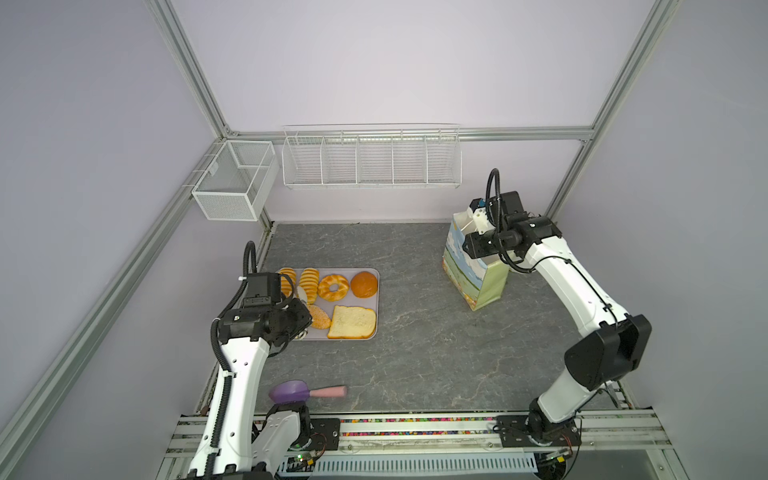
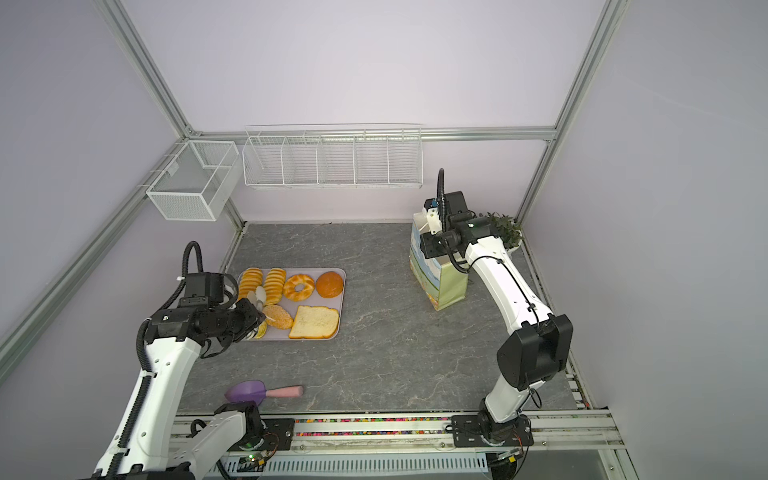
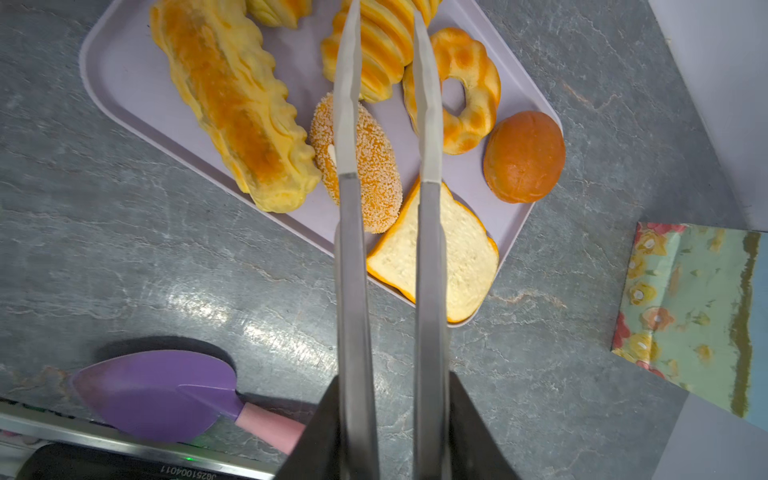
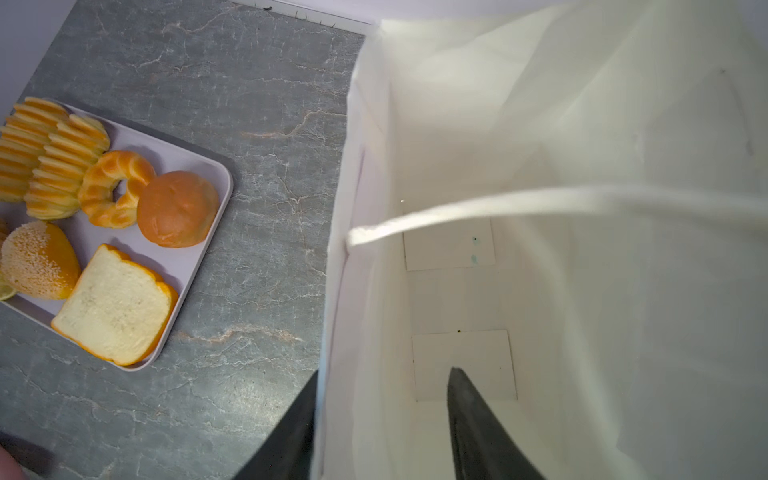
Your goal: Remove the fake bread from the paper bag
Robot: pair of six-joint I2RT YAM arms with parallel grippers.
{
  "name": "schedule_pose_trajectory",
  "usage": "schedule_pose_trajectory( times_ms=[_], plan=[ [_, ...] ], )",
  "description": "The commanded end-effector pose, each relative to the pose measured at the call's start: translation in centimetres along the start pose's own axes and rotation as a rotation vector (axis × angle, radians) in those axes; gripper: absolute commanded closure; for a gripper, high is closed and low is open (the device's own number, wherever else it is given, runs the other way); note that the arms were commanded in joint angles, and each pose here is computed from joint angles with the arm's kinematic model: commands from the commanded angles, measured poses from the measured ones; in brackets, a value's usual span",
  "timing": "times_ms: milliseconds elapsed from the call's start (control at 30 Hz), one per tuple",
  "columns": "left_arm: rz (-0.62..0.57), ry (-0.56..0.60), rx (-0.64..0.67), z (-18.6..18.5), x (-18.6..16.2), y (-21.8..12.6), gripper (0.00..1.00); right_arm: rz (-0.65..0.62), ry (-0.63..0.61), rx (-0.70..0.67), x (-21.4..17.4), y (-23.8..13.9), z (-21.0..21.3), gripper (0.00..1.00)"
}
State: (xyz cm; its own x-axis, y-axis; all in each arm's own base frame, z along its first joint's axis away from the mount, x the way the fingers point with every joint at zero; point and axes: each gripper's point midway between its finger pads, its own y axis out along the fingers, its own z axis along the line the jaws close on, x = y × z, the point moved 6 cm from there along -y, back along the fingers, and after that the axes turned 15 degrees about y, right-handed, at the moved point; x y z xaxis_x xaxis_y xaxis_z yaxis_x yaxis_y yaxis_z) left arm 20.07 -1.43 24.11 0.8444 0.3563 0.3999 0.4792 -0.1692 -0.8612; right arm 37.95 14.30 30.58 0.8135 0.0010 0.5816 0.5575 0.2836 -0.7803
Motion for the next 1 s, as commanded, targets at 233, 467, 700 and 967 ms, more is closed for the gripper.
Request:
schedule_pose_trajectory(
  times_ms=[233,467,700,967],
  plan=[
    [-0.068,0.045,0.046,0.2,0.8,-1.2,0.64,-0.126,-0.039,-0.006,1.5,-5.9,1.3,0.4],
    [-0.101,0.038,0.099,0.6,1.7,-1.4,0.58,-0.224,-0.039,-0.003,1.0,-10.3,1.2,0.33],
    [-0.161,-0.016,0.26,2.5,2.5,-2.6,0.52,-0.251,-0.029,0.027,-1.0,-13.0,1.0,0.32],
    [-0.062,-0.082,0.366,5.2,2.8,-1.2,0.54,-0.271,-0.011,0.081,-5.3,-15.5,0.4,0.32]
  ],
)
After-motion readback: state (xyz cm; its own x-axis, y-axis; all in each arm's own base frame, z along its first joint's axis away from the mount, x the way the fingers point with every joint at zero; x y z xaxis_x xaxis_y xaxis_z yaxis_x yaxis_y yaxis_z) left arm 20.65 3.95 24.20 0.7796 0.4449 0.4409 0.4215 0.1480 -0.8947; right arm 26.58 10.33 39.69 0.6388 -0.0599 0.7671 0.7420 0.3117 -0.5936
